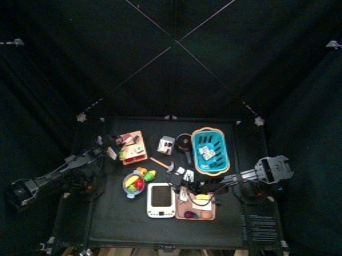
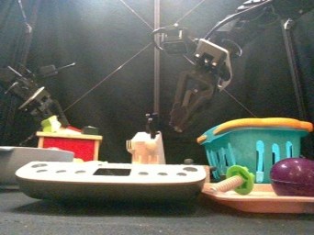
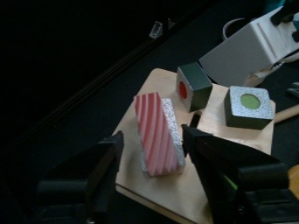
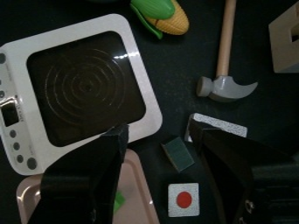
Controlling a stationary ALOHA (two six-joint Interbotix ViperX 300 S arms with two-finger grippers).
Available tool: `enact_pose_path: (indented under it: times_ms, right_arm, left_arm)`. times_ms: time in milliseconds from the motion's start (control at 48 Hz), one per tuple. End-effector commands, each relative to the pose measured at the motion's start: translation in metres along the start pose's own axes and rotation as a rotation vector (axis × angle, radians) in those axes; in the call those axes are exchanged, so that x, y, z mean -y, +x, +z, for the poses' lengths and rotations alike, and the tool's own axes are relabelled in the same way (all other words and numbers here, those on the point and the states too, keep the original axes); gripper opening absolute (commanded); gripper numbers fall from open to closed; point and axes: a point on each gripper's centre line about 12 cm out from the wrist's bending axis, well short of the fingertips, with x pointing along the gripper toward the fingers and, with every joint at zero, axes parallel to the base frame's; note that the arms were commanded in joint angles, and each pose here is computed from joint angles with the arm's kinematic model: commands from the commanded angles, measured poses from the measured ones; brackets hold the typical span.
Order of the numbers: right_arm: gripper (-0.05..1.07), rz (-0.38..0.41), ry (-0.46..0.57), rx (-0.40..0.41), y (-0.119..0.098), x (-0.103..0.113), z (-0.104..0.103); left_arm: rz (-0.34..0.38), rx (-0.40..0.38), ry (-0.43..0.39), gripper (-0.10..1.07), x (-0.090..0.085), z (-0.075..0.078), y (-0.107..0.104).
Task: Place salmon sushi on drawer
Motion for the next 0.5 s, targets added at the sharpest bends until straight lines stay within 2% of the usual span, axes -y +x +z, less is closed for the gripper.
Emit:
enact_pose_path:
  times_ms: [0, 188, 479]
  right_arm:
    - [0.91, 0.010, 0.012, 0.036, -0.008, 0.000, 0.012]
    - [0.91, 0.010, 0.011, 0.035, -0.007, -0.001, 0.012]
    - [0.91, 0.013, 0.005, 0.032, -0.008, -0.002, 0.010]
  left_arm:
    - [0.005, 0.059, -0.004, 0.98, -0.002, 0.018, -0.001]
    - [-0.018, 0.136, 0.005, 0.98, 0.004, 0.033, -0.012]
    - [-0.094, 0.179, 0.034, 0.98, 0.021, 0.041, -0.020]
